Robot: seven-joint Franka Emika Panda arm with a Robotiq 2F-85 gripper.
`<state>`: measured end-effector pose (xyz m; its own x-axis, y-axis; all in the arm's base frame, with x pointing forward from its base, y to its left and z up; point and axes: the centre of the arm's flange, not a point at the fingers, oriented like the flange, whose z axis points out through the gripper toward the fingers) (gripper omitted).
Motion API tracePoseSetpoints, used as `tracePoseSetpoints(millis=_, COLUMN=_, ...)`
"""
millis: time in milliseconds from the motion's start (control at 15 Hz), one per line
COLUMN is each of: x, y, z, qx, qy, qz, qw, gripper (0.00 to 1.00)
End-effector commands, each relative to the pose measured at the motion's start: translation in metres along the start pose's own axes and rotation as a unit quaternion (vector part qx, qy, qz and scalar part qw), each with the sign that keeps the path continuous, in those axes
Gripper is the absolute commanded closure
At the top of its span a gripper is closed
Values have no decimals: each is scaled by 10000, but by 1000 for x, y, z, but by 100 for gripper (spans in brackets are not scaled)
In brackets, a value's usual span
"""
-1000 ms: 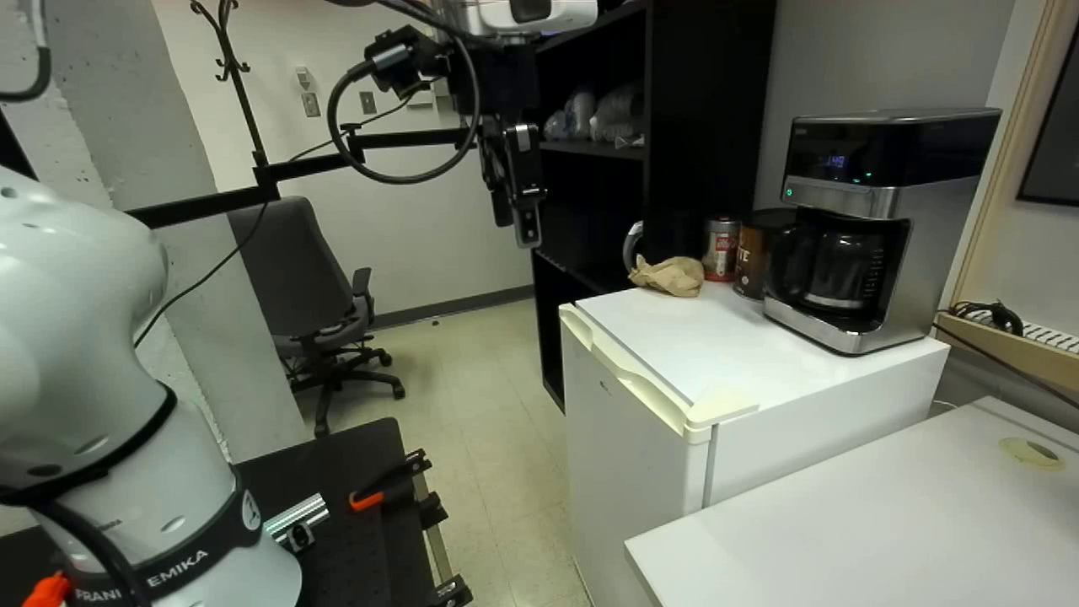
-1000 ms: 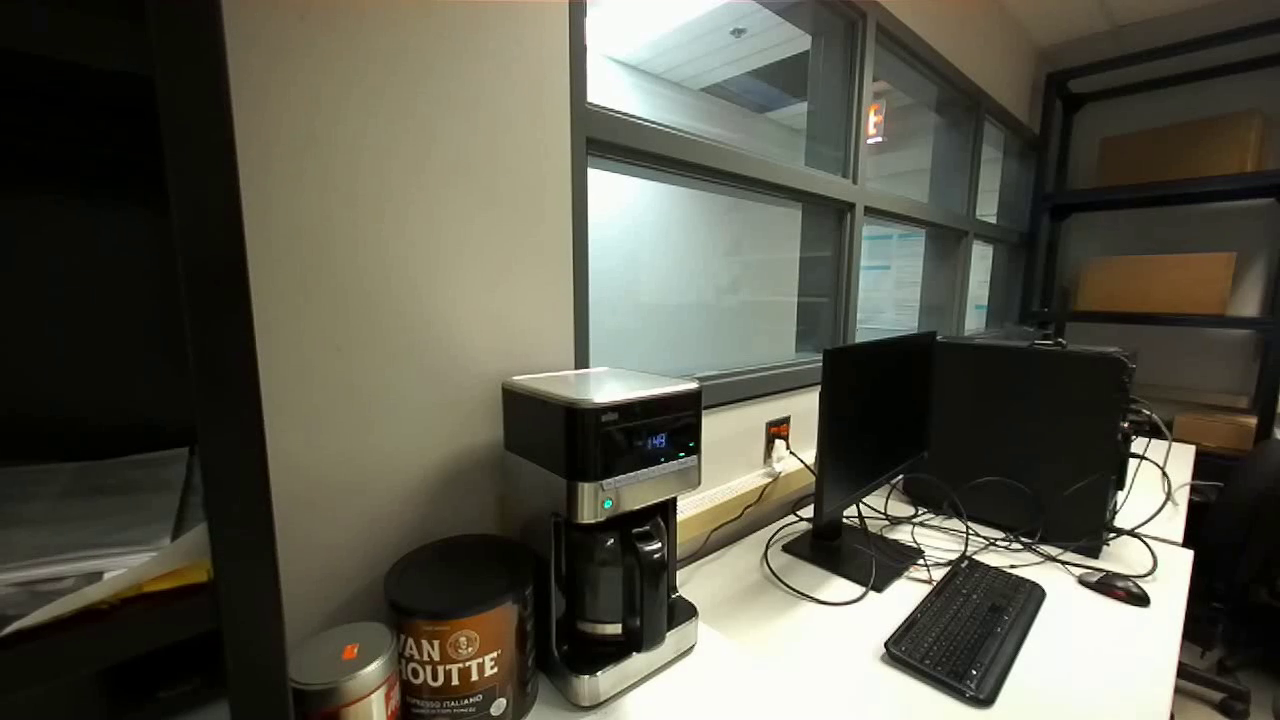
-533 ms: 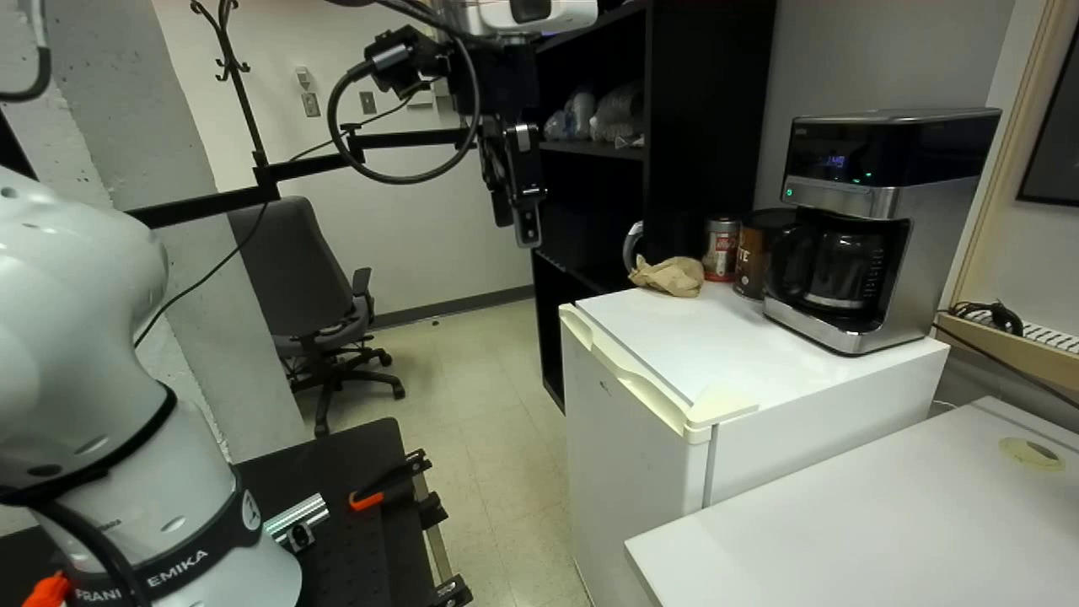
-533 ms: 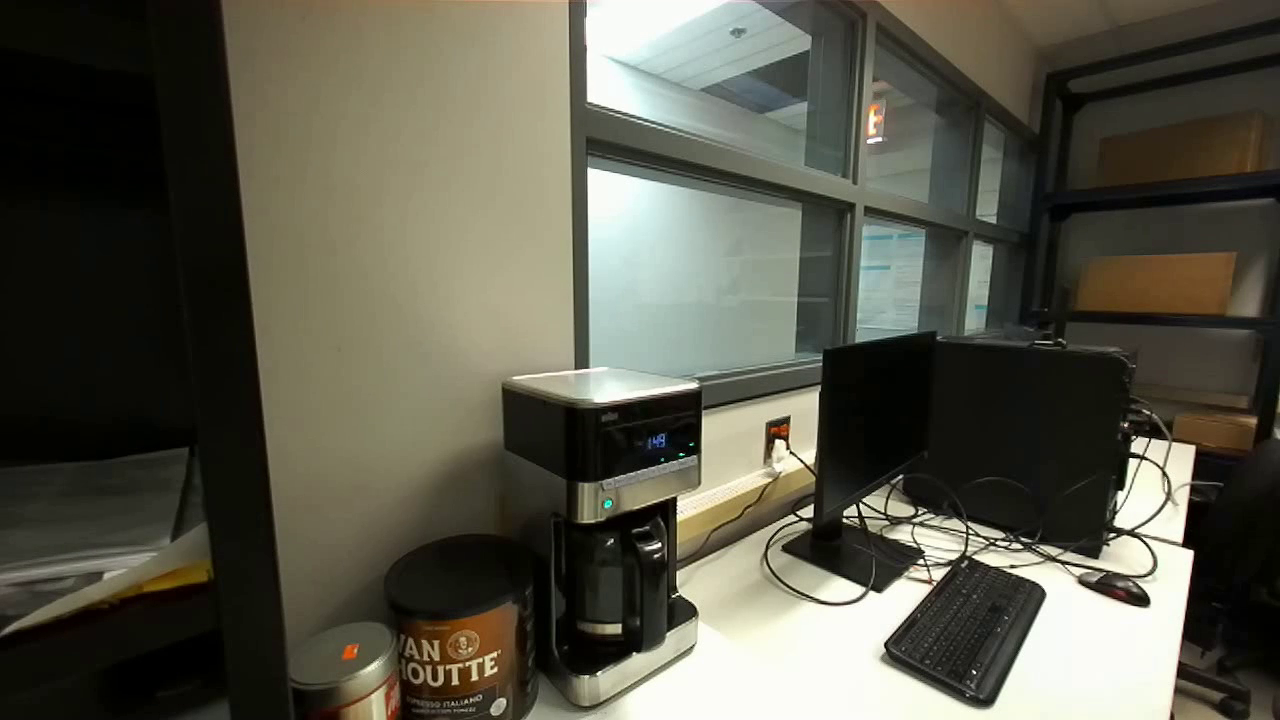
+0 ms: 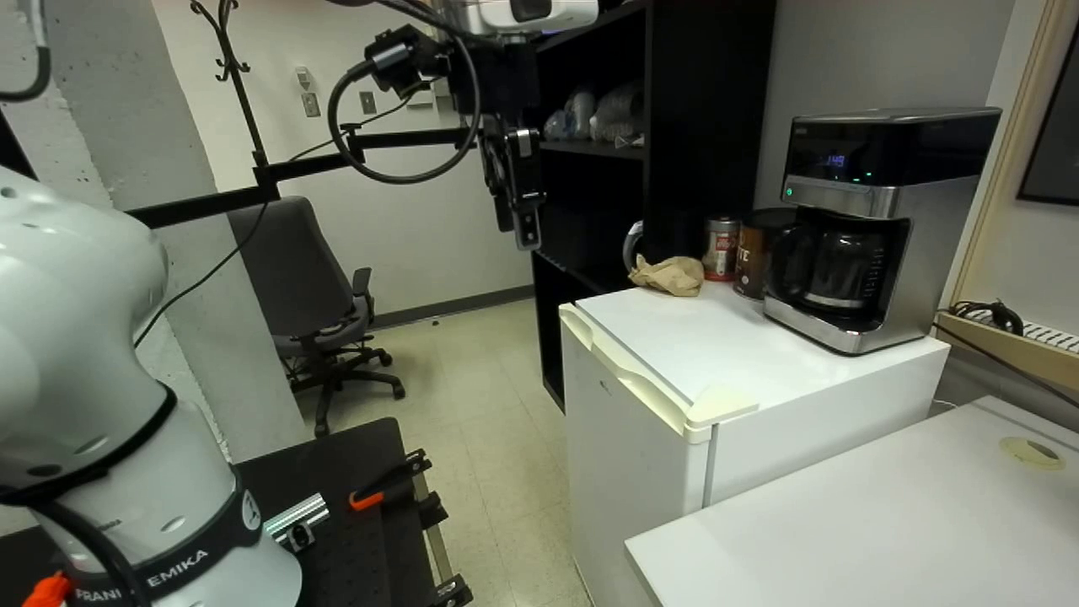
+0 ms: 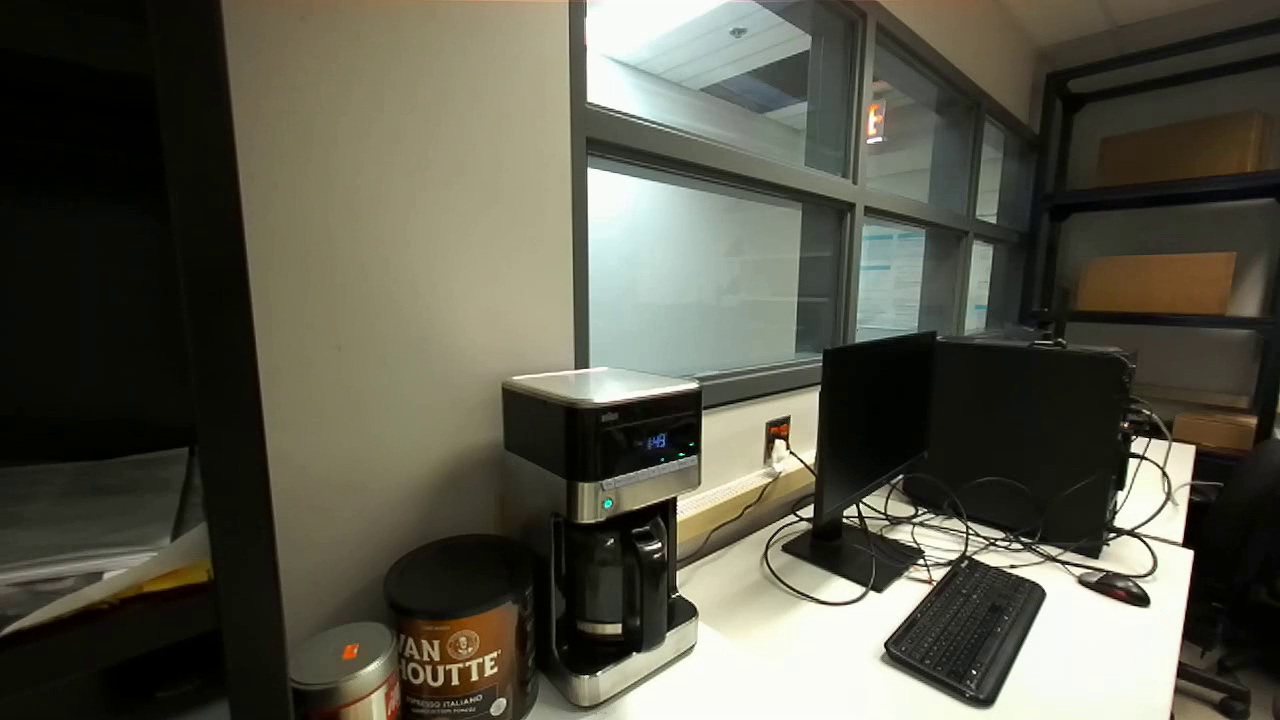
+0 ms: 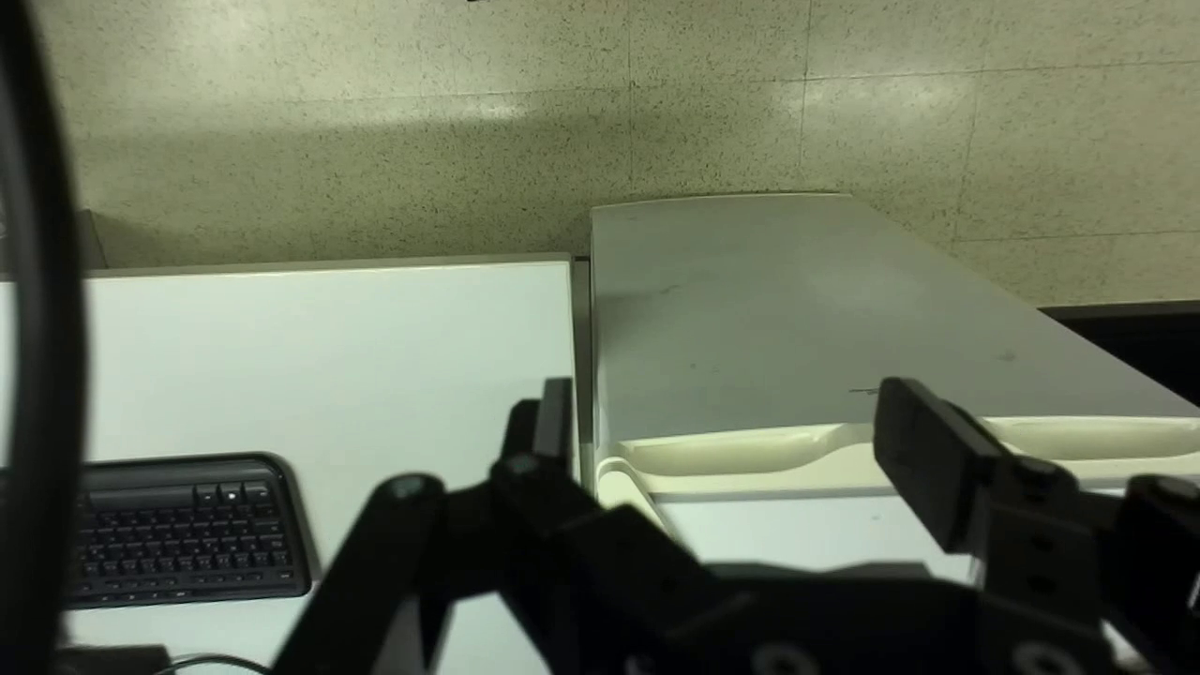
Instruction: Press a button on the coffeemaker
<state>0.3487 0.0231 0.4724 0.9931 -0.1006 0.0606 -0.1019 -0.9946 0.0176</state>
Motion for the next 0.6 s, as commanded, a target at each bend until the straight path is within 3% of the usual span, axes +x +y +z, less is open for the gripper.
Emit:
tracePoseSetpoints(millis=0, x=9, y=1, z=3, qx=28, qy=124, qz=50, qw=9999, gripper=47)
tracePoseSetpoints(millis=400, x=31, y=-6, z=10, qx=12, qy=724, qz=35, qw=9974, gripper=92)
tracePoseSetpoints(millis=533, x=41, y=-9, z=12, qx=-3, qy=1039, qz=36, qw=9946, gripper=100)
